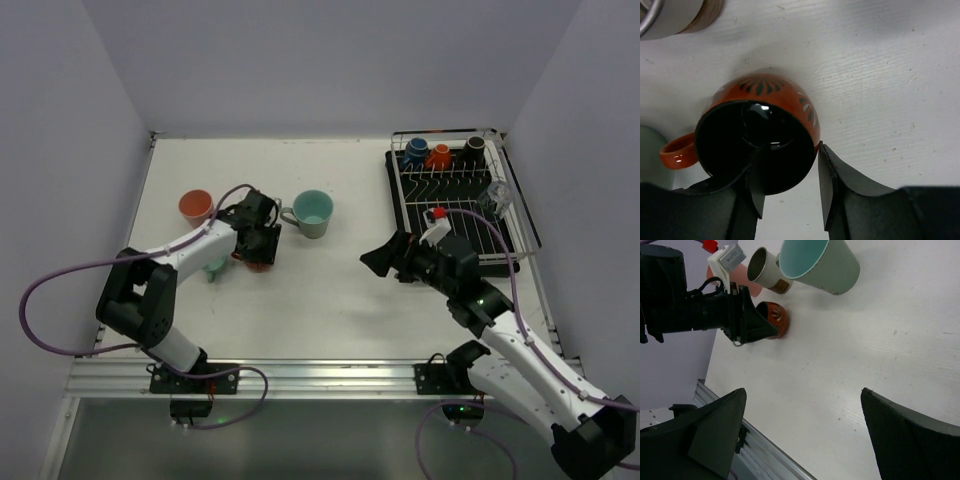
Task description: Unload the cups from the dish rack
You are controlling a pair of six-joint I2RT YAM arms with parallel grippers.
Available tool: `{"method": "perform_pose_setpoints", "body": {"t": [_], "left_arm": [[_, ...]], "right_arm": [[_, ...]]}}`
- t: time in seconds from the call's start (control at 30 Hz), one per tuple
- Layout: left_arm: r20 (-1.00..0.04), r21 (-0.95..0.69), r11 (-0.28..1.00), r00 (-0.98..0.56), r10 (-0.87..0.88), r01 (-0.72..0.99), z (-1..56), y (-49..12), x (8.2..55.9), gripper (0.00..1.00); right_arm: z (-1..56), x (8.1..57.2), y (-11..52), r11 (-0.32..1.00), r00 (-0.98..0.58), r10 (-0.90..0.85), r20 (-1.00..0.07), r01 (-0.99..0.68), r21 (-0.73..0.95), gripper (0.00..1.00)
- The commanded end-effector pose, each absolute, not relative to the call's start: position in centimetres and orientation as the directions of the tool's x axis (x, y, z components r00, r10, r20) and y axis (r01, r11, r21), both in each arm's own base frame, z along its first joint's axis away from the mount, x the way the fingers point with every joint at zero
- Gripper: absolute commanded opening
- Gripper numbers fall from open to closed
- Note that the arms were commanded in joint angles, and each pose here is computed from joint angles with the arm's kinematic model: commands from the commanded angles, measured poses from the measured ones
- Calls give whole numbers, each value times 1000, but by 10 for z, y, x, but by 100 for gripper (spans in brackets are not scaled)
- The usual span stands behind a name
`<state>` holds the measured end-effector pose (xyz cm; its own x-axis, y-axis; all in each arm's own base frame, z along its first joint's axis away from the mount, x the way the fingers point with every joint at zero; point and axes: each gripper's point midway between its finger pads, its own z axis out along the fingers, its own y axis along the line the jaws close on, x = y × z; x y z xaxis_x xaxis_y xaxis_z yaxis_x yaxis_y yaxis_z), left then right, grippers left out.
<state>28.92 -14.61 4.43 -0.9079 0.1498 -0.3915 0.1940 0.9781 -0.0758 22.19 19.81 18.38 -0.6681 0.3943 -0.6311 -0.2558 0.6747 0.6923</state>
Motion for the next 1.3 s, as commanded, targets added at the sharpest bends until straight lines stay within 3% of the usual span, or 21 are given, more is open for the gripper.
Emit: {"method": "perform_pose_setpoints", "body": {"t": [0.0,0.13,0.4,0.53,0.7,0.77,0.9,1.27], "left_arm": [[-460,-54,977,-873,158,206,75,-141,300,49],[-522,-61,976,-840,147,209,96,-143,306,60],[-685,-132,957,-722,102,260,164,-152,310,70],[-832,-249,849,-552,59,466,236,-187,293,76],[-952,-247,680,-305,-36,690,306,-203,241,86],[-965,-228,643,-258,-50,731,309,-203,226,91],[-970,-216,643,-239,-53,734,296,-199,212,95],[-982,-168,681,-183,-51,712,304,-198,194,100]], "right_arm": [[218,231,188,713,-589,393,-706,-289,638,99],[236,236,172,753,-526,416,-742,-259,605,99],[273,263,119,851,-354,449,-820,-111,514,97],[289,293,65,869,-252,488,-835,56,491,96],[301,333,1,857,-158,481,-863,293,424,98],[305,343,-31,829,-108,455,-884,414,376,99],[271,373,-72,768,-154,470,-869,558,316,99],[219,408,-129,667,-225,462,-858,726,169,99]]}}
